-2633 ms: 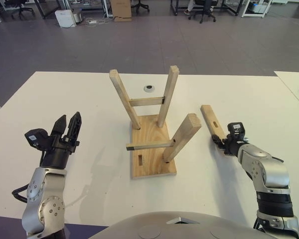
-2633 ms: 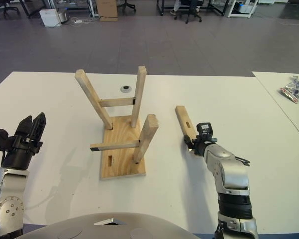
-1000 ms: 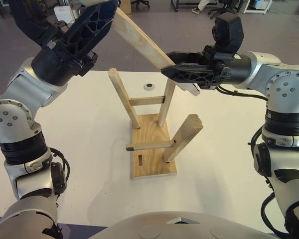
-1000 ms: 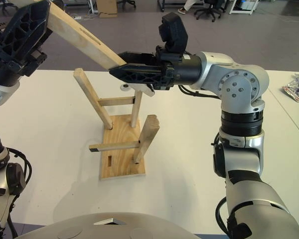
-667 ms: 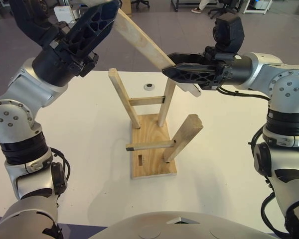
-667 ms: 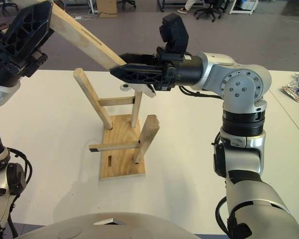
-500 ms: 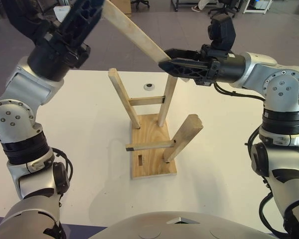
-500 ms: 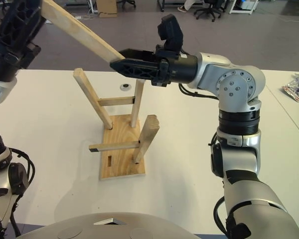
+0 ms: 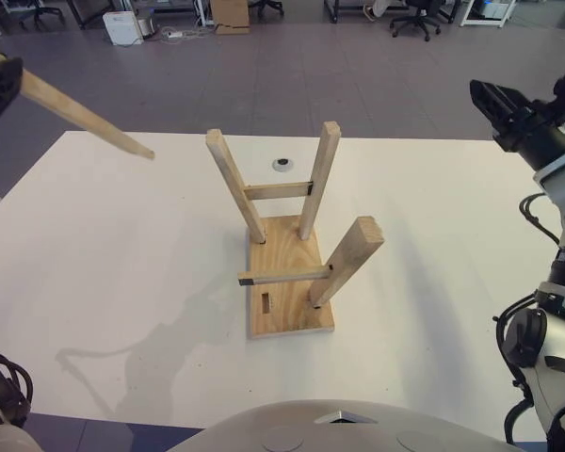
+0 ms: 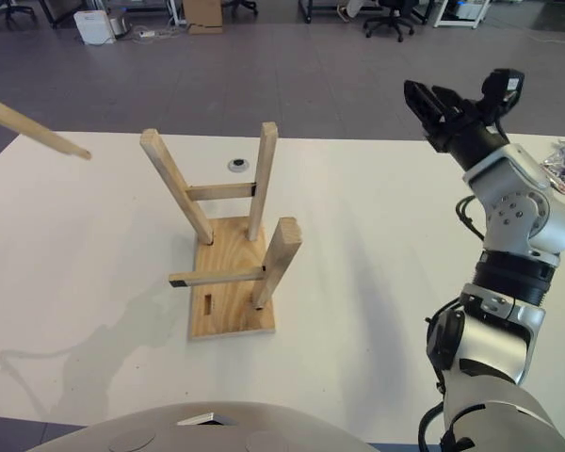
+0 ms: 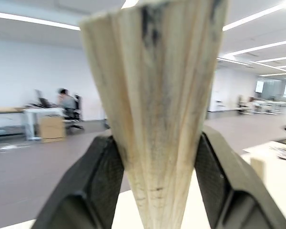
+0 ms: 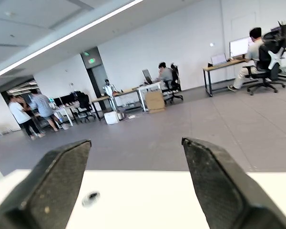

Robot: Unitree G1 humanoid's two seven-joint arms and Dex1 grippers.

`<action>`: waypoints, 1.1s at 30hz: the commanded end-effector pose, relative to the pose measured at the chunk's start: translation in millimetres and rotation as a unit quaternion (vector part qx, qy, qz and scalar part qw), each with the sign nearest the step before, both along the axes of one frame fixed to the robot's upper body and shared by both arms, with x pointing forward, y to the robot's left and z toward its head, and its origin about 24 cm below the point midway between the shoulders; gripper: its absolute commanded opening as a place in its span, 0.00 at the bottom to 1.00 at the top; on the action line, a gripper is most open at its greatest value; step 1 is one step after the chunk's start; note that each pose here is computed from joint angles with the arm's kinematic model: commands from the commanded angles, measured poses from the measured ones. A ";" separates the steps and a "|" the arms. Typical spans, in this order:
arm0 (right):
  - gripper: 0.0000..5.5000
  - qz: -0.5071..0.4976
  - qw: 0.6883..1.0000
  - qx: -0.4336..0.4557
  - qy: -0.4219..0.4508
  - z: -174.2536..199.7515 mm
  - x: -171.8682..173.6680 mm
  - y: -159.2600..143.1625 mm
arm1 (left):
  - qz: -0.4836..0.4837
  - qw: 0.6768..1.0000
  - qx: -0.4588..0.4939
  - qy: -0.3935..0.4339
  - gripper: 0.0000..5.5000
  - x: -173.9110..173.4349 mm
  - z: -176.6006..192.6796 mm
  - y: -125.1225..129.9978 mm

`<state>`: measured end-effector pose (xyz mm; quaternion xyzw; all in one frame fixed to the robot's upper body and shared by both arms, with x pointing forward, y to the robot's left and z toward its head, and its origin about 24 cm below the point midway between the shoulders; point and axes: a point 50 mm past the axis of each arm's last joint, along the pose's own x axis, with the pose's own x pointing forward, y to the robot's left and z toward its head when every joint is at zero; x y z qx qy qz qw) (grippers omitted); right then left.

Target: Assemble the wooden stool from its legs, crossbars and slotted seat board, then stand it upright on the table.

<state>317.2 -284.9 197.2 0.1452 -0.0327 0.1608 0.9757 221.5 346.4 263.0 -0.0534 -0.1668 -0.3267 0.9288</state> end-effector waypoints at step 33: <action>0.65 0.102 0.977 -0.063 0.178 -125.0 -31.6 41.3 | -0.350 0.929 0.112 0.035 0.37 -16.7 -134.9 -100.6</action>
